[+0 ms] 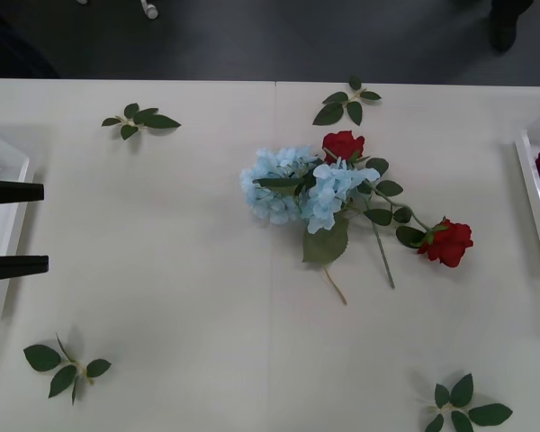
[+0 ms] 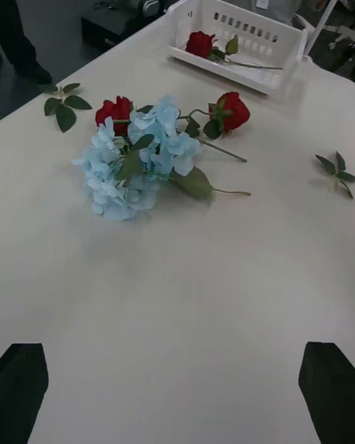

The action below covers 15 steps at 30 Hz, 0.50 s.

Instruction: Put the red flowers into the right box and the blue flowers into the left box

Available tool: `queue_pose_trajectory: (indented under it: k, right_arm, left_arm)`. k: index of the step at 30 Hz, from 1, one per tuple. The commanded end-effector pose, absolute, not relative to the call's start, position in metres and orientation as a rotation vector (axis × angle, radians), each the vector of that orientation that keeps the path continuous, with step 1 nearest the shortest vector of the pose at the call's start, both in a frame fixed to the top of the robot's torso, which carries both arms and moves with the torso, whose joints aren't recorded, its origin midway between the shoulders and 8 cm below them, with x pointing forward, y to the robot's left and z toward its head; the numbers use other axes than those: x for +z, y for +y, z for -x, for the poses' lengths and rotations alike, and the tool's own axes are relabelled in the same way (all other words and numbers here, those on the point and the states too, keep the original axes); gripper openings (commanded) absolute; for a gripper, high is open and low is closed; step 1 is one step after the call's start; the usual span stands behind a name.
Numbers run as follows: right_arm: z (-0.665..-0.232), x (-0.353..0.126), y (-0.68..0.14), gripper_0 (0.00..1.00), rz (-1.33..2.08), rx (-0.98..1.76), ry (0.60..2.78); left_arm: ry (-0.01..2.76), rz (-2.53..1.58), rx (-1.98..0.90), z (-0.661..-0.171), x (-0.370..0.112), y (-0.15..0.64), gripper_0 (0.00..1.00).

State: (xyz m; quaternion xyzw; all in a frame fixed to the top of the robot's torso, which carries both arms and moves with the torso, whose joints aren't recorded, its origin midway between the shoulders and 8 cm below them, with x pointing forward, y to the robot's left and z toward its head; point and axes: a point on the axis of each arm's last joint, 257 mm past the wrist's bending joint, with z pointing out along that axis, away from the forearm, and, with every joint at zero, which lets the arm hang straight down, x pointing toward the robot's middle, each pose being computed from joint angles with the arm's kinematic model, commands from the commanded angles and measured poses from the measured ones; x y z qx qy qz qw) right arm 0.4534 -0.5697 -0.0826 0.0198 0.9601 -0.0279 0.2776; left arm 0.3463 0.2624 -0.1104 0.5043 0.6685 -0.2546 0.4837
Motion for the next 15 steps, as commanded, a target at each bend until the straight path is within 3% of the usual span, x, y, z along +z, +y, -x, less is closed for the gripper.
queue_pose_trajectory:
  k: [1, 7, 15]
  right_arm:
    - [-0.442, -0.089, -0.608, 0.00, -0.105, -0.198, 2.571]
    - [-0.437, -0.123, -0.632, 0.00, -0.094, -0.361, 2.603]
    - [-0.440, -0.138, -0.628, 0.00, -0.086, -0.370, 2.612]
  left_arm:
    - [1.586, -1.264, -0.555, -0.351, -0.099, 0.267, 1.00]
    - [1.586, -1.264, -0.555, -0.351, -0.099, 0.267, 1.00]
    - [1.586, -1.264, -0.555, -0.351, -0.099, 0.267, 1.00]
